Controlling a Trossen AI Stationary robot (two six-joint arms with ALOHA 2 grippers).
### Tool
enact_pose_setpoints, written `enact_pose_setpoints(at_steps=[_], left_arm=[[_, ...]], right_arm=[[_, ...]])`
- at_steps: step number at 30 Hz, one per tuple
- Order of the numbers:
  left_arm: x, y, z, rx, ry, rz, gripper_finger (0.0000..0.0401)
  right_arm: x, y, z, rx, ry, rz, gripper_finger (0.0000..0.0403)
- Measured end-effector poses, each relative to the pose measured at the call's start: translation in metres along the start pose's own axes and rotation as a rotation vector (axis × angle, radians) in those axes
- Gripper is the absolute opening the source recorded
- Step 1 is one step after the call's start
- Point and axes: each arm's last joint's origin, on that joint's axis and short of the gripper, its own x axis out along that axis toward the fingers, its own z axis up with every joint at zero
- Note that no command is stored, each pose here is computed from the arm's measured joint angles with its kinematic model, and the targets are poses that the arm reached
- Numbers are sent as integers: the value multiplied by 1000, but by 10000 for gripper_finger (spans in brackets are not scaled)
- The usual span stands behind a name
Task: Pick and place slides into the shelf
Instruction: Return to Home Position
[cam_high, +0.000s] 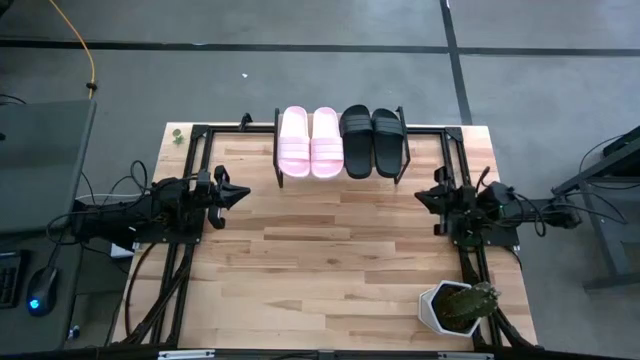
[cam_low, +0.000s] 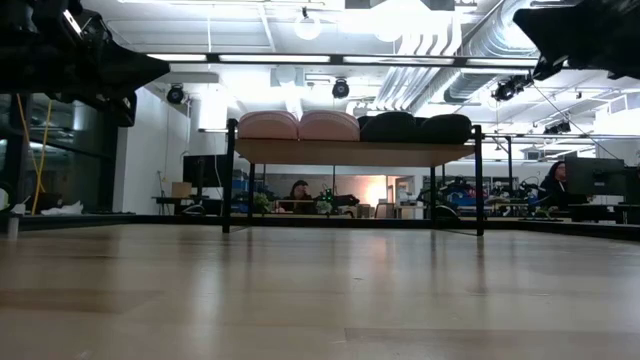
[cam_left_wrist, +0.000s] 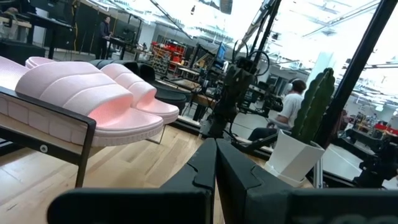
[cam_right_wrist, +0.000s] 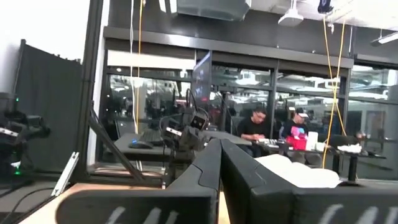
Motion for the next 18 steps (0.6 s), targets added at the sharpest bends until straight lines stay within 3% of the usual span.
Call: enact_pose_setpoints(at_steps=[18], left_arm=[[0,1,-4,17,45,14,1]], right_arm=[[0,1,-5,11,52,15,0]])
